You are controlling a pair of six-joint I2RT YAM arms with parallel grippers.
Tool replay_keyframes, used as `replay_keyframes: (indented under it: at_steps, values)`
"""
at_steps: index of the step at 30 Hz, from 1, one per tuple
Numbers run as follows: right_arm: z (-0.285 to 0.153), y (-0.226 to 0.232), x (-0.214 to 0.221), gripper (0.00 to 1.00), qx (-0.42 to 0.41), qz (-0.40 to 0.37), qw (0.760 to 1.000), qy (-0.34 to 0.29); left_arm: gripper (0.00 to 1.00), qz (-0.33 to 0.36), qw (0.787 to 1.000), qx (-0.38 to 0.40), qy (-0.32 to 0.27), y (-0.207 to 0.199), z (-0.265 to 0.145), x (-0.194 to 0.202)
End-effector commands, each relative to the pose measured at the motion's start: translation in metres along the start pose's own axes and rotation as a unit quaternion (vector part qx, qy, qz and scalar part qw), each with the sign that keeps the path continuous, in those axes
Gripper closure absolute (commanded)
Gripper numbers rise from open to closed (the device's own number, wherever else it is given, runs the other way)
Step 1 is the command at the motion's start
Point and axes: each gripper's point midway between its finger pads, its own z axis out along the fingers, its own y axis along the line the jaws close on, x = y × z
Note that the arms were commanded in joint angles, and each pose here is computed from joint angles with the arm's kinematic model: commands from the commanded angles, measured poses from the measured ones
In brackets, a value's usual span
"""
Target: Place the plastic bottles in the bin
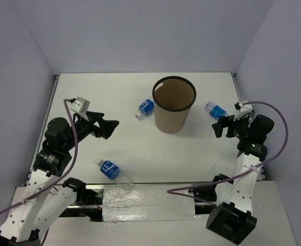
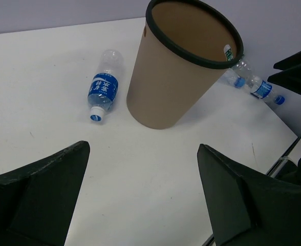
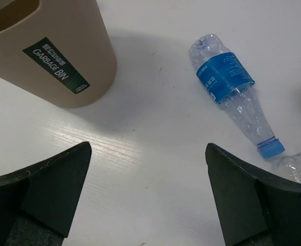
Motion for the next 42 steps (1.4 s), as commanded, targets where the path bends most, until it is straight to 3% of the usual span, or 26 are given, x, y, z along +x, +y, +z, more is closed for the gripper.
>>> replay_keyframes:
  at_steps: [1,10,16,20,24,34,38,42]
  values:
    - [0.004,-0.017,-0.011,0.00,0.028,-0.033,0.999,-0.016,0.01,0.015,1.000,0.013,-0.003,-0.003,0.005,-0.005]
    - [0.000,-0.027,0.008,0.00,0.028,-0.162,0.986,0.023,0.01,0.013,1.000,0.009,0.005,0.000,0.008,-0.001]
    - [-0.001,-0.062,0.005,0.00,0.092,-0.226,0.969,0.046,0.01,0.011,1.000,0.014,0.011,-0.001,0.010,0.002]
    - [-0.001,-0.117,0.026,0.05,0.160,-0.288,0.932,0.149,0.01,0.009,1.000,0.019,0.012,-0.003,0.010,0.002]
    - [0.010,-0.160,0.066,0.14,0.179,-0.287,0.906,0.254,0.01,0.009,1.000,0.021,0.014,-0.003,0.011,0.004]
    - [0.022,-0.223,0.115,0.11,0.253,-0.309,0.848,0.347,0.01,0.003,0.999,0.013,0.034,0.003,0.018,0.013]
    - [0.032,-0.238,0.133,0.13,0.249,-0.300,0.840,0.378,0.00,0.003,0.999,0.008,0.038,0.005,0.019,0.015]
    - [0.034,-0.240,0.150,0.32,0.231,-0.278,0.838,0.408,0.01,0.003,0.999,0.006,0.038,0.006,0.020,0.015]
